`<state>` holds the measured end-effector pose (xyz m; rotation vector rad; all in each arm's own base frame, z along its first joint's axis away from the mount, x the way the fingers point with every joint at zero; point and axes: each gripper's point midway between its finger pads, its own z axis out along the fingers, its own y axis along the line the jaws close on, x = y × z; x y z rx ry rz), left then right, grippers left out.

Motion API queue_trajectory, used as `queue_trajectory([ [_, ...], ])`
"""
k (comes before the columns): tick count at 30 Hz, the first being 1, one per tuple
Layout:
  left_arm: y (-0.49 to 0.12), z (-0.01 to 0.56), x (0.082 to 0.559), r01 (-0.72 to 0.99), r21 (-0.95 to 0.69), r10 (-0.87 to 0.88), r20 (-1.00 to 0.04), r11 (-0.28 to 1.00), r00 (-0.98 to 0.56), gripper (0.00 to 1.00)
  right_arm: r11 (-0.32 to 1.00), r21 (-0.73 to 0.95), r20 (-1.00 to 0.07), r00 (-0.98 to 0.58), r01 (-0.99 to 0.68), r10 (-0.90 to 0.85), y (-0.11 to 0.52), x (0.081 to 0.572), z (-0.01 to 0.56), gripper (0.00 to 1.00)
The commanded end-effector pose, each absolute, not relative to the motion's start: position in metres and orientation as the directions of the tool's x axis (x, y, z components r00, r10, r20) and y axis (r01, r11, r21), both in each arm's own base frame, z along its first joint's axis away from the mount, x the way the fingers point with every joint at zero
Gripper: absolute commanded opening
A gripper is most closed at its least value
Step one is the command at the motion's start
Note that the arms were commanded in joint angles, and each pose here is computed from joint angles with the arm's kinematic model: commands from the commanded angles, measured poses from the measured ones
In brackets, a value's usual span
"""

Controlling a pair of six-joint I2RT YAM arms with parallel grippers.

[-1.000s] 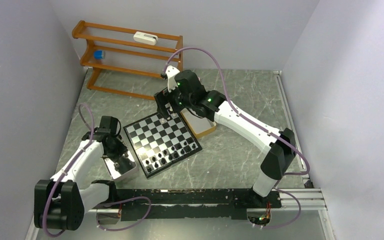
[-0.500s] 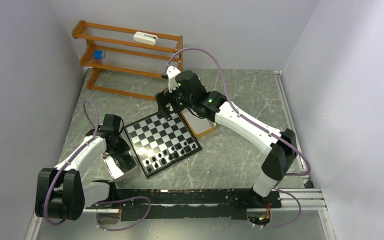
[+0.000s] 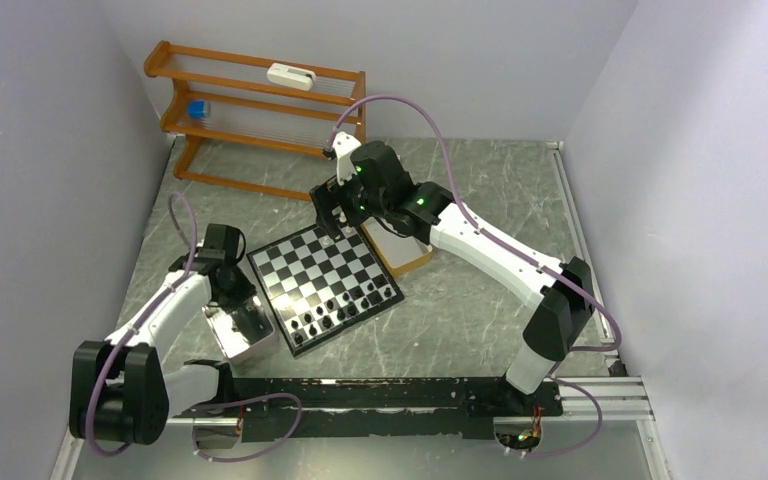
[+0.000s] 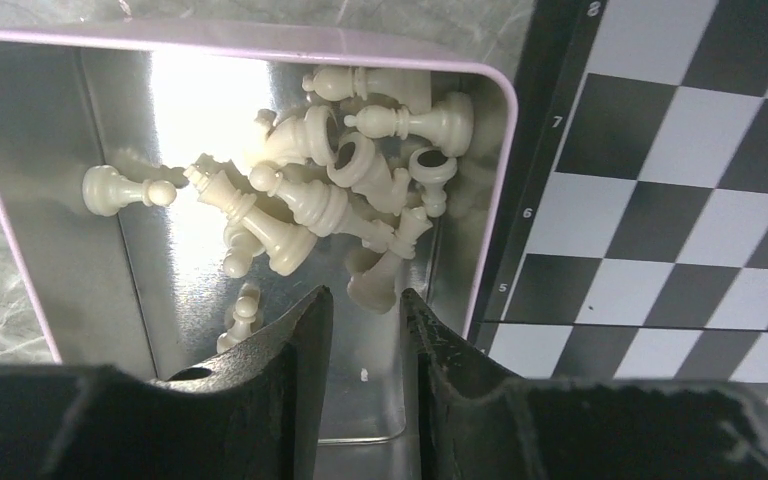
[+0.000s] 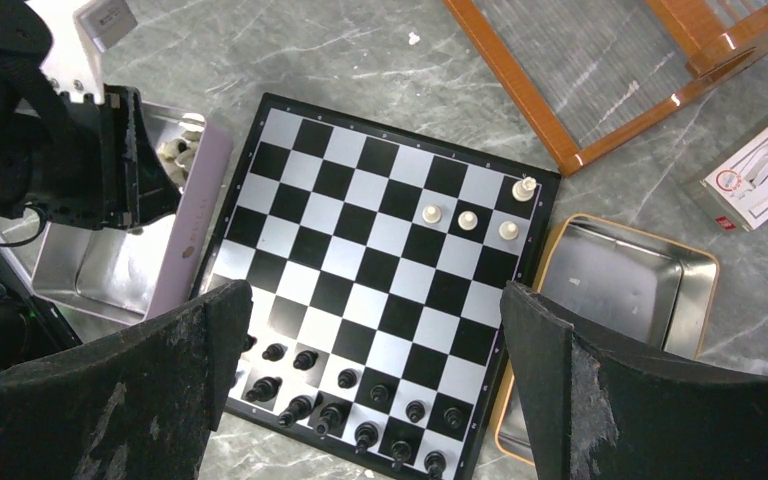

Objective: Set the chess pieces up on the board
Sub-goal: Pick up the chess piece from the storage box.

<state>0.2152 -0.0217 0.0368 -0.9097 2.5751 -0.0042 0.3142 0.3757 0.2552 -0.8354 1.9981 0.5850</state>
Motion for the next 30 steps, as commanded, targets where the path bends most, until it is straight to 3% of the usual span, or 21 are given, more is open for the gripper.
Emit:
queue_trajectory([
  [1,-0.024,0.038,0.23,-0.568,-0.14,-0.572,-0.397,0.811,-0.718,0.38,0.664,0.082,-0.871,-0.377,-0.744,-0.315,0.38,0.319,0.265,1.0],
  [30,-0.03,0.013,0.217,-0.59,-0.119,-0.592,-0.329,0.799,-0.736,0.33,0.665,0.076,-0.88,-0.363,-0.743,-0.306,0.378,0.319,0.271,1.0],
])
